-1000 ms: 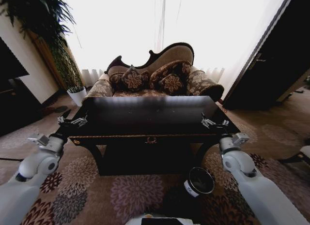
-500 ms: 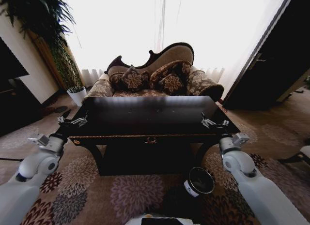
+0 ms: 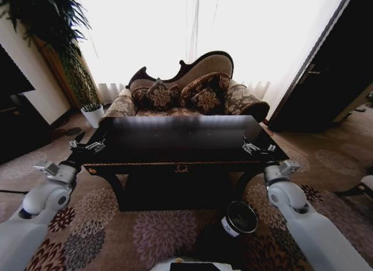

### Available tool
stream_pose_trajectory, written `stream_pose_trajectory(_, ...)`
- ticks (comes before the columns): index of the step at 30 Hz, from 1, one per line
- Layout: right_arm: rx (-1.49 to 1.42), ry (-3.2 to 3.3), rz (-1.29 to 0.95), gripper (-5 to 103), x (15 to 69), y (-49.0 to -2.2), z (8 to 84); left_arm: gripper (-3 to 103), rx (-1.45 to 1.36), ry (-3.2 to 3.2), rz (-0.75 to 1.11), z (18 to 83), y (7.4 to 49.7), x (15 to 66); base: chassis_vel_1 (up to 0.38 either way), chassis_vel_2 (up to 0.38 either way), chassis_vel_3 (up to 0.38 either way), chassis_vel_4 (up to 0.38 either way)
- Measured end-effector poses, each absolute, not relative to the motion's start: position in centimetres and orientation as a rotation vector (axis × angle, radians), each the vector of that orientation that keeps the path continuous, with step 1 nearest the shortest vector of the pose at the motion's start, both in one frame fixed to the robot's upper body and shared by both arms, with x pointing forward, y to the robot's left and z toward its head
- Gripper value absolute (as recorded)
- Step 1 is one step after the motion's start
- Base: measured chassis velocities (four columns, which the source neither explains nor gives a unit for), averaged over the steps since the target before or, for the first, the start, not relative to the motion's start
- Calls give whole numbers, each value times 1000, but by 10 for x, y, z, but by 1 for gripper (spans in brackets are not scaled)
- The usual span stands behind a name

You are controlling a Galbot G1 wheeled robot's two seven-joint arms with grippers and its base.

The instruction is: Move to the front of the table and place the trash on the table into the trash bin.

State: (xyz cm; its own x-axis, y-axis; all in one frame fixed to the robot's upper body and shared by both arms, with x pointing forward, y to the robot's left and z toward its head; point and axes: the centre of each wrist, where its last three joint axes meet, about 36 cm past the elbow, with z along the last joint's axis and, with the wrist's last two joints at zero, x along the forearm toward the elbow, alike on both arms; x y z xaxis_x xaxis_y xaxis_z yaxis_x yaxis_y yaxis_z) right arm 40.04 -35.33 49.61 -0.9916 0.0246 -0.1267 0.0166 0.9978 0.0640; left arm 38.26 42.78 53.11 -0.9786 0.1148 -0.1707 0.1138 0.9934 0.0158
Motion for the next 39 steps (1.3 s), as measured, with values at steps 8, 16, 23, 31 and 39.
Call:
stream_pose_trajectory(8,31,3012,95,100,400,-353,496,100,171,2964,9,531,428,383,0,0,0,0)
stream_pose_trajectory(16,31,3012,95,100,400,-353,496,100,171,2964,9,531,428,383,3,-7,-7,4)
stream_pose_trajectory(23,31,3012,95,100,400,-353,496,100,171,2964,9,531,428,383,60,-43,-53,46)
stream_pose_trajectory(31,31,3012,95,100,400,-353,496,100,171,2964,9,531,428,383,85,-86,-82,81)
stream_pose_trajectory(39,31,3012,95,100,400,-353,496,100,171,2964,9,531,428,383,103,-106,-94,101)
